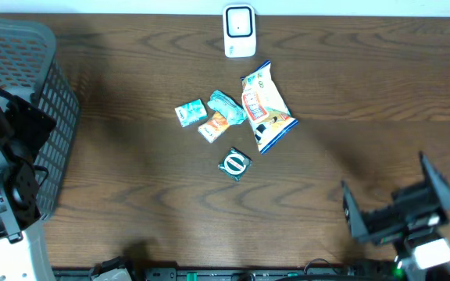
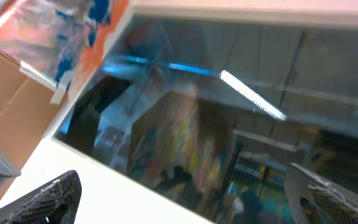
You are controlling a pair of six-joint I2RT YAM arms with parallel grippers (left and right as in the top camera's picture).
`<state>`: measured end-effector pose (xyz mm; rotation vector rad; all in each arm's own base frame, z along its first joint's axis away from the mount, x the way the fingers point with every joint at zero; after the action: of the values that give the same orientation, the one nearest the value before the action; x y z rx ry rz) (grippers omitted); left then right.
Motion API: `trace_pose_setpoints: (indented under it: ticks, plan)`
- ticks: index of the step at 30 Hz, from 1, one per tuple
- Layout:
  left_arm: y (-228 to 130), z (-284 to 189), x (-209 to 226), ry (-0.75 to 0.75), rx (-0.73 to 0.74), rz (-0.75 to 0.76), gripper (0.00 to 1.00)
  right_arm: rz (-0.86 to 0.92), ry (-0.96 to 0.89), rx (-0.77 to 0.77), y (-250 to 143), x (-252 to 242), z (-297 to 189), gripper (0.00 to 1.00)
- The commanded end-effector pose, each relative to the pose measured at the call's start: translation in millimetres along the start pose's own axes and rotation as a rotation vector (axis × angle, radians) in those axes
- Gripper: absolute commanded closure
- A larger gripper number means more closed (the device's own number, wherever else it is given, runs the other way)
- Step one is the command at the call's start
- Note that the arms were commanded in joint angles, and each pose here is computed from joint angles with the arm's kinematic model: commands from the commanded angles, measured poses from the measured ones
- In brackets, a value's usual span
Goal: Scan the item barcode
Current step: 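Reach the right gripper to the yellow snack bag and grasp it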
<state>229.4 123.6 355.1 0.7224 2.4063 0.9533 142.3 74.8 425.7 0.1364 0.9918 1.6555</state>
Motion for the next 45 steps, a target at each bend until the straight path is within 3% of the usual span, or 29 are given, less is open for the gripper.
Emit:
trace_pose_setpoints:
  ticks: [1,5,9,14,19,26,29,35,41,45]
  plan:
    - [0.2,0.4,2.1,0.010,0.000,-0.011,0.05,0.044,0.260,0.085,-20.7,18.0,22.1,0.01]
    - [0.2,0.4,2.1,0.010,0.000,-0.011,0.05,0.102,0.531,0.110,-47.3,42.3,24.7,0.01]
    - [0.2,0.4,2.1,0.010,0.000,-0.011,0.05,0.230,0.461,0.048,-48.1,32.4,43.3,0.01]
    - [0.2,0.4,2.1,0.010,0.000,-0.010,0.05,0.257,0.461,0.019,-37.6,14.7,84.3,0.01]
    - [0.2,0.4,2.1,0.010,0.000,-0.010,0.05,0.382,0.543,0.222,-73.6,-3.6,133.4,0.01]
    - [0.2,0.4,2.1,0.010,0.000,-0.011,0.05,0.538,0.556,0.384,-123.6,-11.2,154.9,0.01]
    - [0.2,0.4,2.1,0.010,0.000,-0.010,0.05,0.544,0.573,0.376,-130.7,-5.6,158.1,0.01]
    - [0.2,0.4,2.1,0.010,0.000,-0.011,0.05,0.473,0.688,0.246,-102.8,15.9,165.8,0.01]
    - [0.2,0.4,2.1,0.010,0.000,-0.010,0.05,0.625,0.541,0.270,-102.0,46.1,197.1,0.01]
    - [0.2,0.4,2.1,0.010,0.000,-0.011,0.05,0.598,0.388,0.342,-119.5,57.9,209.8,0.01]
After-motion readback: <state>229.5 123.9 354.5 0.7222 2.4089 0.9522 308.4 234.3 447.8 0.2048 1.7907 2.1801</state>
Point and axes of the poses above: each gripper's point midway between its finger pads, its own z axis out along the fingers, its own x axis along the line the jaws close on, y = z × x, the point moved 2 cm from there along -z, back along the fingers, and after that the axes turned 1 degree about z, right-handed, at the moved point
